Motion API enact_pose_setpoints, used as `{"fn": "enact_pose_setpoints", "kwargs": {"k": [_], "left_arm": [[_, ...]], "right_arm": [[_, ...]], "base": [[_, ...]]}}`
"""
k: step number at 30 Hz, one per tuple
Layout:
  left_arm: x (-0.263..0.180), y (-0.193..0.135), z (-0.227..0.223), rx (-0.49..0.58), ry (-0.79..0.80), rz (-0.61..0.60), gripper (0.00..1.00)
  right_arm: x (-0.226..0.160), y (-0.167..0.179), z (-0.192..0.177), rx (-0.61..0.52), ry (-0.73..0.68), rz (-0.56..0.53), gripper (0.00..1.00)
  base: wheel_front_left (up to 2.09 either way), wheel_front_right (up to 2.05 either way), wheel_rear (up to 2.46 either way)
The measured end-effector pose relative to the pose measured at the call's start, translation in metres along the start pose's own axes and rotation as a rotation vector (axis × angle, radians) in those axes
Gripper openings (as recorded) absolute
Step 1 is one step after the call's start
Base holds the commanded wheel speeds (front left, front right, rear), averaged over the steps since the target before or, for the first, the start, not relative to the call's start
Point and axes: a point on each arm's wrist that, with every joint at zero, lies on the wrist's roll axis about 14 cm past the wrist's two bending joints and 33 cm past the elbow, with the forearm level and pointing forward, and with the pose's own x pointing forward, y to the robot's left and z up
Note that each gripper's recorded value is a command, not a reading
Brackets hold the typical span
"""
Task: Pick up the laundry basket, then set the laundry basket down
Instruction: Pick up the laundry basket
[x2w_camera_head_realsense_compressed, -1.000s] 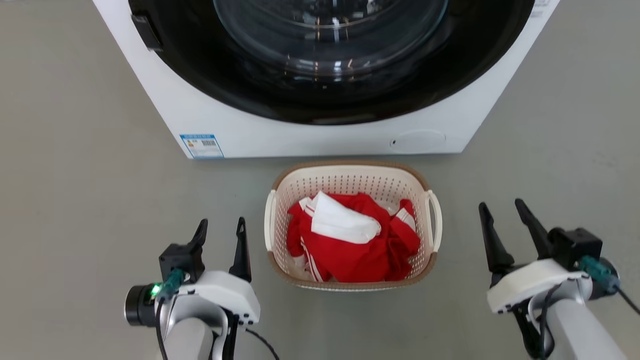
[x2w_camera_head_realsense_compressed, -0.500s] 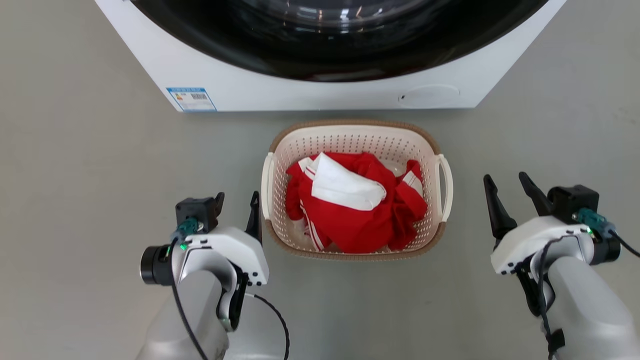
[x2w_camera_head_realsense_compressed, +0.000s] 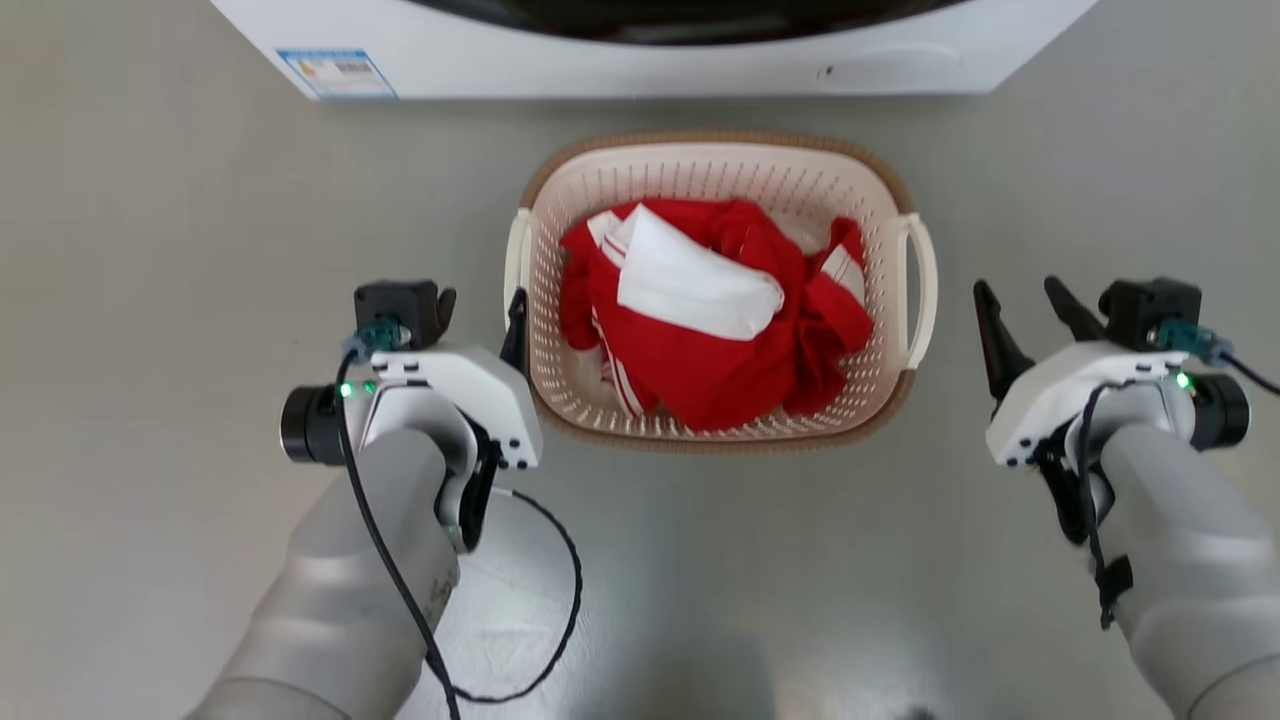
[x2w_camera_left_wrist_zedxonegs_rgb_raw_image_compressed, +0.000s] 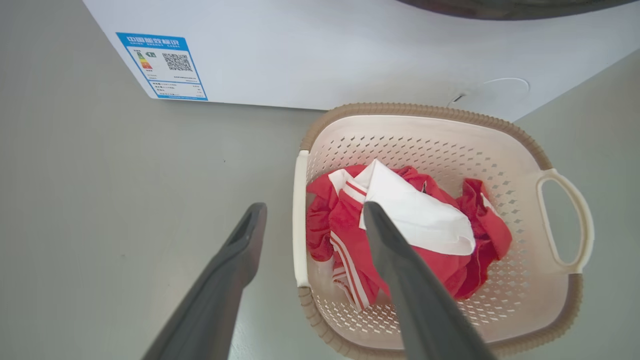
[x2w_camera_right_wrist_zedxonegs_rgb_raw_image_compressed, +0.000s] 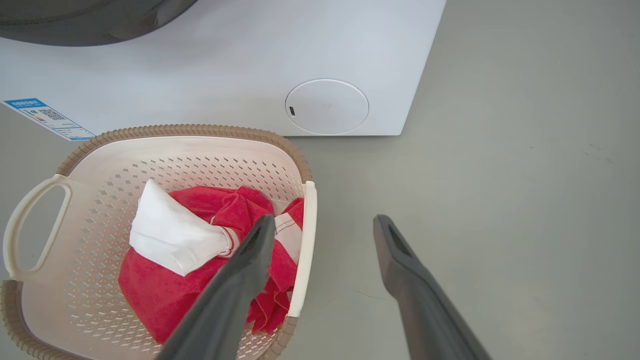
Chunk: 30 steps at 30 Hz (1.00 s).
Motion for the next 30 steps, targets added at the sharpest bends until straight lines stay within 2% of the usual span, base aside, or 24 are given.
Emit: {"fn": "enact_pose_setpoints", "kwargs": {"k": [13,30], "left_arm": [[0.047,0.006,-0.031,-0.011,0.096,0.01,1.0],[0.069,0.002,-0.045,-0.004,0.125,0.001,1.0]], "right_arm": [[0.049,0.007,-0.035,-0.003,0.108,0.037,1.0],[0.068,0.006,-0.059,-0.006,0.161,0.06,1.0]], "base": [[0.0,0.0,0.0],[0.0,0.0,0.0]]}}
